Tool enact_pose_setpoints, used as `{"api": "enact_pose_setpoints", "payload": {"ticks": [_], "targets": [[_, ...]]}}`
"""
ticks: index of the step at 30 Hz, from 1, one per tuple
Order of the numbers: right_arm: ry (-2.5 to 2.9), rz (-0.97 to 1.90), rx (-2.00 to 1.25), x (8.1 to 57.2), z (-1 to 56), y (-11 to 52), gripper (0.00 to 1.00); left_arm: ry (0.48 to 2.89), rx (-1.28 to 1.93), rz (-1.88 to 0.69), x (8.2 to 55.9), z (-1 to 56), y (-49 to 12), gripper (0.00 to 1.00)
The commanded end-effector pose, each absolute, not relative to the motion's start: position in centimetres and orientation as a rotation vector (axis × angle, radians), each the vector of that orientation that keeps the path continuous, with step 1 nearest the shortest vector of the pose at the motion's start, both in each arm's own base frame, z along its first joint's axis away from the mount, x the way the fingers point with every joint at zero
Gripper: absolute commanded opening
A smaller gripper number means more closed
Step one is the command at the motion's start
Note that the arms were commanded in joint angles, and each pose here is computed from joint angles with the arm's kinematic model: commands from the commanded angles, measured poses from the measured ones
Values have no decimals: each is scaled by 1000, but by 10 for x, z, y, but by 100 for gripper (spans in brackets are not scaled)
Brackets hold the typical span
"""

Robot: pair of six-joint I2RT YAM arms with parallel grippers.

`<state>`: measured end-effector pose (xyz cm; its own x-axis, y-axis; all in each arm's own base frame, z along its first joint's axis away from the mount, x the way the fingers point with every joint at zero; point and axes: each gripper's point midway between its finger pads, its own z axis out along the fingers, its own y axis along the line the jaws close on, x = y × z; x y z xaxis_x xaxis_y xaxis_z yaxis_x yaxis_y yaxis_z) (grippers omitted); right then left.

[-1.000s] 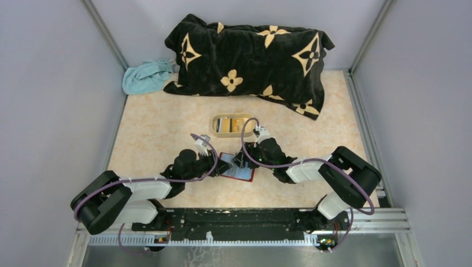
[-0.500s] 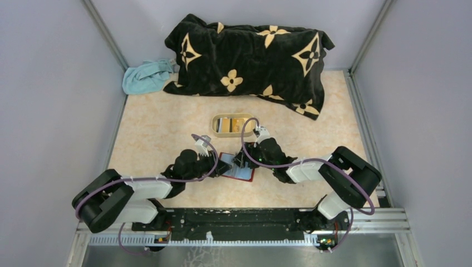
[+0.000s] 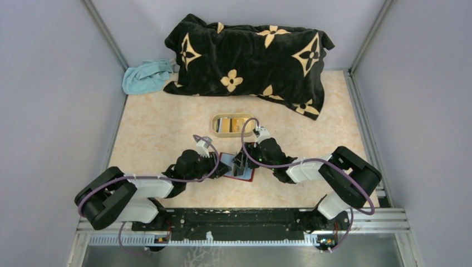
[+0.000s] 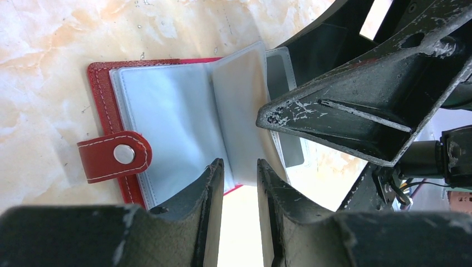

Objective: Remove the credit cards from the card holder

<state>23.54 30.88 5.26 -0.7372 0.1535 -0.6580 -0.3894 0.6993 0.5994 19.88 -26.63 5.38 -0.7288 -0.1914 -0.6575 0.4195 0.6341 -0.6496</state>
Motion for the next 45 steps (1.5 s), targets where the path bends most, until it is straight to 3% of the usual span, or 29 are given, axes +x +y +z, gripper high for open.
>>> {"api": "enact_pose_setpoints", "payload": {"ticks": [1, 25, 45], "targets": [[2162, 1005, -196, 234, 62, 313, 66, 2111, 195, -1081, 201, 59, -268, 35], [2161, 1015, -218, 234, 60, 316, 67, 2093, 194, -1056, 202, 66, -263, 35], [2184, 1066, -271, 231, 50, 329, 77, 2054, 196, -1053, 203, 85, -260, 35]]}}
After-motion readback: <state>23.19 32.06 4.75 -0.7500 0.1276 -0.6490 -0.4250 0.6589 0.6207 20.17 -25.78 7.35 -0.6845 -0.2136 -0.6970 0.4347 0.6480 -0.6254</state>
